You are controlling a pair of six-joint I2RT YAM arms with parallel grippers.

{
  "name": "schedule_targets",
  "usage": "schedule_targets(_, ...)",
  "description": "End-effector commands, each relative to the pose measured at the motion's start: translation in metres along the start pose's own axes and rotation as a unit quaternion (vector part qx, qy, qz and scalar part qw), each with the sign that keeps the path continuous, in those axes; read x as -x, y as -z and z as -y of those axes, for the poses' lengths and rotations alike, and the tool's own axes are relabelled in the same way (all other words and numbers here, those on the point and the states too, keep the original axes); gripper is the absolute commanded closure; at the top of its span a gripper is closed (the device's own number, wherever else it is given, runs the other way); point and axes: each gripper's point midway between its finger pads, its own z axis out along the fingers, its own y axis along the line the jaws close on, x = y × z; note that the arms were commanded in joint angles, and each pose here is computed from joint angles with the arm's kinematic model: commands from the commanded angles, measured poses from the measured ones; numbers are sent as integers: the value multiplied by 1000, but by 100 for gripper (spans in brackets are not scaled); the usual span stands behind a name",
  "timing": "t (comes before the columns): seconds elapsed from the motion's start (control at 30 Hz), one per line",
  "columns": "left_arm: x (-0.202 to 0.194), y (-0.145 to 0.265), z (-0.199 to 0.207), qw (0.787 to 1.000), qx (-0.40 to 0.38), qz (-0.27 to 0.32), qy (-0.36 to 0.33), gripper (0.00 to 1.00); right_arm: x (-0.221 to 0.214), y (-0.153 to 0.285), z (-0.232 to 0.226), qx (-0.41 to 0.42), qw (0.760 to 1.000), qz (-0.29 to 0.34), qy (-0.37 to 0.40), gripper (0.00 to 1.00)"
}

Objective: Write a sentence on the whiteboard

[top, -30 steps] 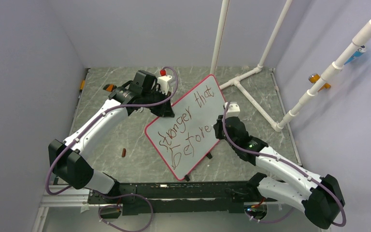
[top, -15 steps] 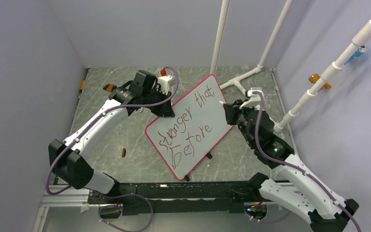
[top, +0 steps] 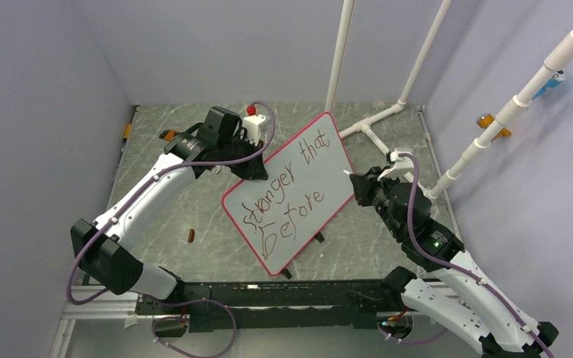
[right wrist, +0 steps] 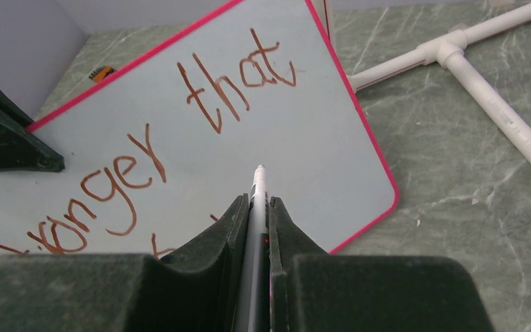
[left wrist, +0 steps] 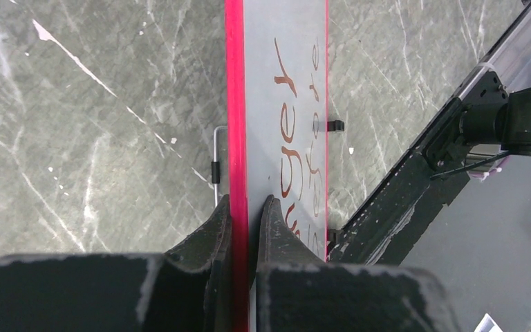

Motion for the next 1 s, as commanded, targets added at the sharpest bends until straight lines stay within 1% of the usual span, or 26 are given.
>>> schedule_targets(0.0,8,35,-60,981,164,0,-102,100,0,5,1,4,1000,5,-14,100)
schedule_targets(0.23,-22,44,-53,984,153,-19,-88,100,-7,3,1,5,1000,-2,-16,100)
schedule_targets(0.43,-33,62,-42,988,140,-14,-71,100,-14,1,1,5,1000,-9,-17,100)
schedule_targets(0.53,-43,63,-39,990,129,-15,-62,100,-16,1,2,4,1000,-10,-19,100)
schedule_targets(0.8,-71,44,-45,994,104,-15,-26,100,-22,1,4,1,1000,-14,-20,100)
schedule_targets(0.87,-77,40,-44,995,97,-14,-5,100,-23,3,6,0,1000,-14,-20,100)
schedule_targets(0.97,-91,32,-45,995,93,-29,12,100,-23,5,9,-5,1000,-11,-19,100)
